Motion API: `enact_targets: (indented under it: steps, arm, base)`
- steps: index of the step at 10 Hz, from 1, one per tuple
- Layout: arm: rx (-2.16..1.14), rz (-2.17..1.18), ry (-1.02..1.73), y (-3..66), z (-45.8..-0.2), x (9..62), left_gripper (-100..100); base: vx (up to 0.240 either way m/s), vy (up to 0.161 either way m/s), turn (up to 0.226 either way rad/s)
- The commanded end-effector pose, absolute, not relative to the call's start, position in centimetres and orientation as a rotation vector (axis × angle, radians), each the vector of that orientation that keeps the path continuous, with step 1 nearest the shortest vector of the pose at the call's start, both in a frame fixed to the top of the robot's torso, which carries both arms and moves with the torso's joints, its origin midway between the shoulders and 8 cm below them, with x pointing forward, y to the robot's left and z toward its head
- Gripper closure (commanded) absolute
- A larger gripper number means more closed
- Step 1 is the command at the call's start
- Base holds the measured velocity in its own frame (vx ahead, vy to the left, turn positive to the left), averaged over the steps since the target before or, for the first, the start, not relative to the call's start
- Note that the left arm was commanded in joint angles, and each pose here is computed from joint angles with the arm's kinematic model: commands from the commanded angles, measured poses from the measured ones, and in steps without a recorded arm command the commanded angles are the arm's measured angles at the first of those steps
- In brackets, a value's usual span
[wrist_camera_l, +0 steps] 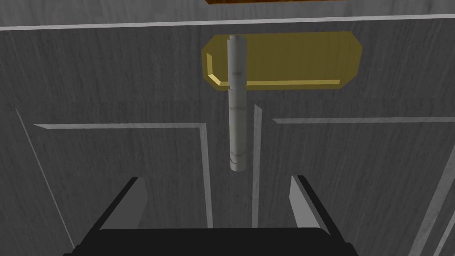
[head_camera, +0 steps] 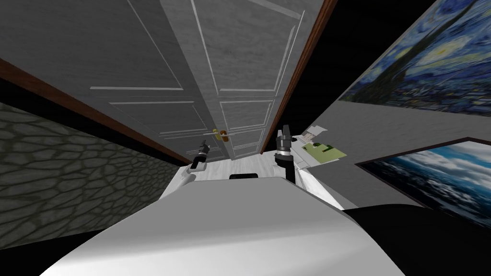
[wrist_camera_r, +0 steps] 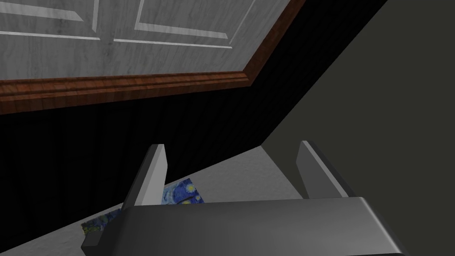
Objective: Pull the door open
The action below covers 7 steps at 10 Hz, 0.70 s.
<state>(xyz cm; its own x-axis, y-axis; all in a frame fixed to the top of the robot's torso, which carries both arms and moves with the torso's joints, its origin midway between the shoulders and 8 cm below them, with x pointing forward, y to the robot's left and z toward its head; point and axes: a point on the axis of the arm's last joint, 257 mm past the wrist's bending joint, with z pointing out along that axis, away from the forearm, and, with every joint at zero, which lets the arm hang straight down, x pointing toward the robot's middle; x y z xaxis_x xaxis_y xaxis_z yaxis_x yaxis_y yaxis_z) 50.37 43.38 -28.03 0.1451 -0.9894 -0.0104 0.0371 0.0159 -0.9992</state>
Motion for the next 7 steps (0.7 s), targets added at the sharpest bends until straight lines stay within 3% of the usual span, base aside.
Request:
enact_targets:
  steps: [1,3,5,7]
  arm:
    - [-1.259,-1.098,1.082,44.1,-28.6,50.5,-100]
    - [-1.263,-1.095,1.083,44.4,-28.8,50.6,-100]
    - [-1.297,-1.018,1.062,48.9,-29.6,48.7,-100]
    - [-1.306,-0.994,1.050,50.4,-29.7,48.2,-100]
  base:
    - [0.110,0.012,-0.059]
    - [0.081,0.019,-0.040]
    - [0.077,0.111,0.078]
    - [0.167,0.107,-0.028]
